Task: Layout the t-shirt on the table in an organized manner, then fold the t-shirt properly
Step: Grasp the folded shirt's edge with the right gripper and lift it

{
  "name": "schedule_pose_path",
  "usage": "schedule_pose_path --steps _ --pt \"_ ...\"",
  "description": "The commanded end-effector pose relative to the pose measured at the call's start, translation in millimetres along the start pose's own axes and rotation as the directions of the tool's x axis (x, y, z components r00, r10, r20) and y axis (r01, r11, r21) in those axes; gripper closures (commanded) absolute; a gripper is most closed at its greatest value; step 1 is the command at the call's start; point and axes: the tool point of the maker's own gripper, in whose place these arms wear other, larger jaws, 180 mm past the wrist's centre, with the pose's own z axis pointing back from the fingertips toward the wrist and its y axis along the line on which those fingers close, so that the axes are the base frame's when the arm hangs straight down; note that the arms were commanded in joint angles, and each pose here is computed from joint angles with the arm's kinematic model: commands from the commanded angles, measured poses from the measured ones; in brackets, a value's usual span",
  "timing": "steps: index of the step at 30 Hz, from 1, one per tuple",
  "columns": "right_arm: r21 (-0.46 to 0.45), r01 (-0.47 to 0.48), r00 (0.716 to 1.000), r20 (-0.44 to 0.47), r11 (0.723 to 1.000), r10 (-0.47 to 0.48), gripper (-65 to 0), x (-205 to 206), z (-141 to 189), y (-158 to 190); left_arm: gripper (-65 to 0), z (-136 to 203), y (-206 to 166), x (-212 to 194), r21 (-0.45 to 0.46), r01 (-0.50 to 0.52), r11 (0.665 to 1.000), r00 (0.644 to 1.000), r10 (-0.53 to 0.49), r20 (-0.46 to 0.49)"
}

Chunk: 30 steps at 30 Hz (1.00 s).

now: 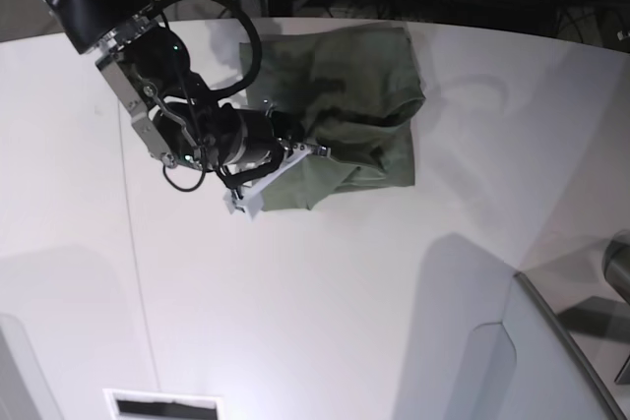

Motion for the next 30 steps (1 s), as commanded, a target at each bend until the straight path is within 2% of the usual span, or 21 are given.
schedule_pose_path --steps 1,7,11,14,19,23,26,28,30 --pt "0.020 -0.010 0.999 0.032 1.000 0.010 -0.3 13.5 3.3 8.1 0.0 6.4 8.5 22.0 0.016 0.018 1.000 0.998 -0.019 0.052" --pt "0.075 -0.040 0.999 0.034 0.996 0.037 -0.3 21.2 -2.6 44.2 0.0 2.7 2.2 19.9 0.004 0.004 1.000 0.998 -0.004 0.056" --pt "0.085 -0.125 0.992 -0.004 0.988 0.126 -0.3 22.3 -22.3 68.6 0.0 0.7 -0.7 24.5 -0.002 -0.001 1.000 0.998 0.001 0.068" --pt "0.091 -0.187 0.982 0.011 0.978 0.187 -0.3 30.3 -37.2 87.1 0.0 0.5 -0.9 25.0 -0.002 -0.001 1.000 0.998 0.001 0.070" --pt "0.040 -0.266 0.964 0.016 0.963 0.266 -0.3 43.8 -59.9 100.3 0.0 0.5 -0.9 25.0 -0.002 -0.001 1.000 0.998 0.001 0.070" --pt "-0.008 -0.369 0.925 0.094 0.929 0.368 -0.6 62.7 -63.0 109.4 0.0 0.3 -1.2 26.2 -0.003 -0.002 1.000 0.997 0.002 0.073" --pt "-0.029 -0.412 0.902 0.127 0.911 0.412 -0.8 74.2 -64.3 109.5 0.0 -0.3 -1.5 27.3 -0.003 -0.003 1.000 0.997 0.003 0.075" --pt "0.021 -0.454 0.882 0.156 0.891 0.445 -0.8 74.7 -63.6 120.6 0.0 -0.2 -1.7 28.4 -0.003 -0.002 1.000 0.997 0.003 0.078" --pt "0.100 -0.513 0.850 0.197 0.852 0.489 -0.8 71.4 -62.0 137.5 0.0 -2.2 -5.1 27.4 -0.011 0.006 1.000 0.998 -0.006 0.070"
